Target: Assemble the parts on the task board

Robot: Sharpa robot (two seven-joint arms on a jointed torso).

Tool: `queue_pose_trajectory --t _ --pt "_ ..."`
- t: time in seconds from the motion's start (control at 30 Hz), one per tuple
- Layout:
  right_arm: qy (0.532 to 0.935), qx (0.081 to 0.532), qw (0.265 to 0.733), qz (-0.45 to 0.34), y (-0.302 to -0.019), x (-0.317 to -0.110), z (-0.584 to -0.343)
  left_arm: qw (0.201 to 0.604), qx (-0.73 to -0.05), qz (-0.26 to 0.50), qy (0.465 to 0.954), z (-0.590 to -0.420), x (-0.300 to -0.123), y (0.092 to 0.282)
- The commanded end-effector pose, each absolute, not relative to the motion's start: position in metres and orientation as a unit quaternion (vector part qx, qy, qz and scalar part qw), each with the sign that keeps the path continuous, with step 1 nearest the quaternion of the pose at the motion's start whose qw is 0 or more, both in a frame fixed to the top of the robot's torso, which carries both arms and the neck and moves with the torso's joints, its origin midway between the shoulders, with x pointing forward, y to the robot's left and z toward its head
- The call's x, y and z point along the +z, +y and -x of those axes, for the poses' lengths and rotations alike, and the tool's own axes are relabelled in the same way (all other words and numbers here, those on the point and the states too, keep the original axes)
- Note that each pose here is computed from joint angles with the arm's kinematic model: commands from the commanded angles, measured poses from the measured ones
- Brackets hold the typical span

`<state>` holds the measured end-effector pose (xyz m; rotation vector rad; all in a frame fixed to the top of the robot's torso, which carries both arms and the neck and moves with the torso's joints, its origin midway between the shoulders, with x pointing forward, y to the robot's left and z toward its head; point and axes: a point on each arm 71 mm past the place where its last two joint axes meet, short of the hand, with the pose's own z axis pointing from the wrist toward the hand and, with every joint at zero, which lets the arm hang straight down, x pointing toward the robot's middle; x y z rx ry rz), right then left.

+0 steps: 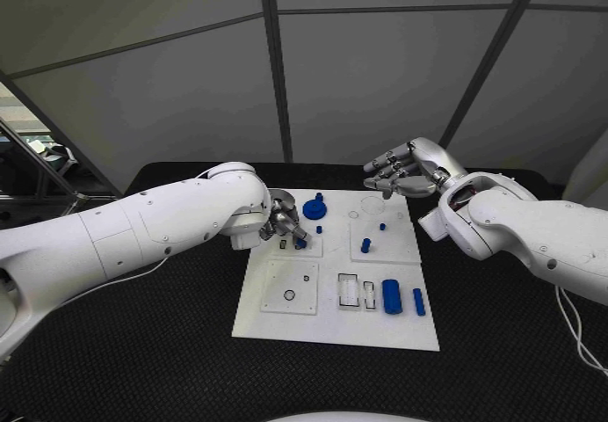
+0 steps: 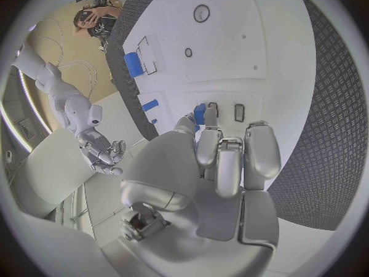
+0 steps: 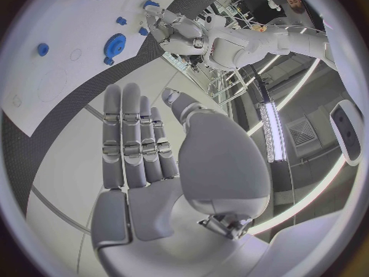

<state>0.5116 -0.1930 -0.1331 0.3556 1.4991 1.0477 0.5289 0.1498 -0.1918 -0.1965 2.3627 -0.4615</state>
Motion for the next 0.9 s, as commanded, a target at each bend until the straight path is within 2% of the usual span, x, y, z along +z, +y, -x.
queue_pose_trajectory --t 0.03,0.3,0.57,0.9 --pt "0.641 0.457 0.598 -0.152 -0.193 -0.131 -0.512 0.370 -0.189 0.095 0.905 -0.527 -0.188 0.153" --pt "0.641 0.456 0.599 -0.155 -0.196 -0.131 -0.513 0.409 -0.190 0.096 0.887 -0.519 -0.184 0.162" --pt "0.641 0.456 0.598 -0.155 -0.197 -0.132 -0.514 0.432 -0.179 0.097 0.878 -0.513 -0.189 0.165" --pt "0.642 0.456 0.597 -0.155 -0.197 -0.132 -0.513 0.437 -0.170 0.091 0.878 -0.511 -0.195 0.160"
